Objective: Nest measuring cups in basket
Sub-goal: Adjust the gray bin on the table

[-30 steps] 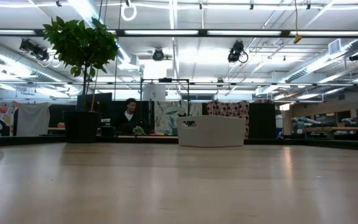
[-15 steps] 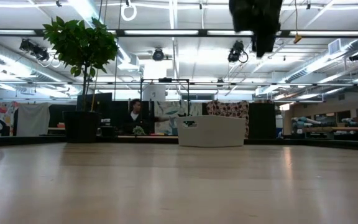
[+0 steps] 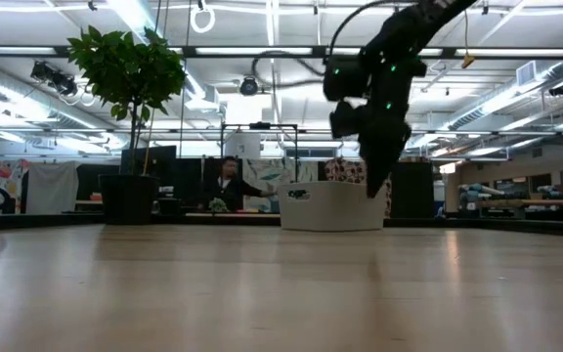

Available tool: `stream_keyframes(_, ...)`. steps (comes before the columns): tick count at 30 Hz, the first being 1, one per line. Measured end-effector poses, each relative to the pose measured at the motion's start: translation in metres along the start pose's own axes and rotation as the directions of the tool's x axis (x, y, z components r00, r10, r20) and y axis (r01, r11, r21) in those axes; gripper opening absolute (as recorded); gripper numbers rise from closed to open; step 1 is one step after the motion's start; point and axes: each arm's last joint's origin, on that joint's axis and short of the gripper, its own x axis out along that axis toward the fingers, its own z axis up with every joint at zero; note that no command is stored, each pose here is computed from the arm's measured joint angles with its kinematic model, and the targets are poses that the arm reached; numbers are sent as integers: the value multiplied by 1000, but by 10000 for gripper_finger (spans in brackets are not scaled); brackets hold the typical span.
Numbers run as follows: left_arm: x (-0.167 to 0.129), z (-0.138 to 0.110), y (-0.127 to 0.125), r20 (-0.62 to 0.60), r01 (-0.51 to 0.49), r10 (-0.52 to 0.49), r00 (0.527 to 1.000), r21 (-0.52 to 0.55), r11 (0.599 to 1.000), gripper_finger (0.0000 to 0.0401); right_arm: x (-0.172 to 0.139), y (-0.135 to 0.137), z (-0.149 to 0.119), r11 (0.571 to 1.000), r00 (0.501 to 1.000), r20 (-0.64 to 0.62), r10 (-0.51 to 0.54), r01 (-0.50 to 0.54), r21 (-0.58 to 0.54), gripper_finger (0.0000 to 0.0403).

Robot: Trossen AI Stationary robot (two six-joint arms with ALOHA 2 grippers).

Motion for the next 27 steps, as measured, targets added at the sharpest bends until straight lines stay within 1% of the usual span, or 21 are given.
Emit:
stream_keyframes(3,0,0,0,1,0,0,1000,0,1000,141,22,-1,8,997,998,-8,-67,67,-47,9)
stream_keyframes(6,0,1,0,12,-1,1,1000,-1,1000,141,40,-4,16,995,997,26,-75,77,-60,9)
stream_keyframes(9,0,2,0,21,-2,2,1000,-10,1000,141,50,-7,21,995,995,61,-84,87,-57,9)
stream_keyframes(12,0,2,0,22,-2,3,1000,-20,1000,141,54,-11,29,990,985,128,-116,125,-59,9)
stream_keyframes(14,0,2,0,22,-2,3,1000,-20,1000,141,54,-14,35,985,972,194,-130,149,-90,9)
stream_keyframes(17,0,2,0,22,-2,3,1000,-20,1000,141,52,-19,46,974,939,310,-148,193,-121,9)
stream_keyframes(19,0,2,0,22,-2,3,1000,-23,1000,141,53,-24,51,969,919,360,-160,216,-123,8)
stream_keyframes(23,0,2,0,22,-2,3,1000,-26,1000,141,48,-37,56,961,880,430,-200,262,-90,8)
stream_keyframes(25,0,2,0,22,-2,3,1000,-26,1000,141,46,-46,57,953,859,449,-245,299,-52,8)
stream_keyframes(27,0,2,0,23,-2,3,1000,-26,1000,141,44,-56,56,951,849,458,-264,309,-25,8)
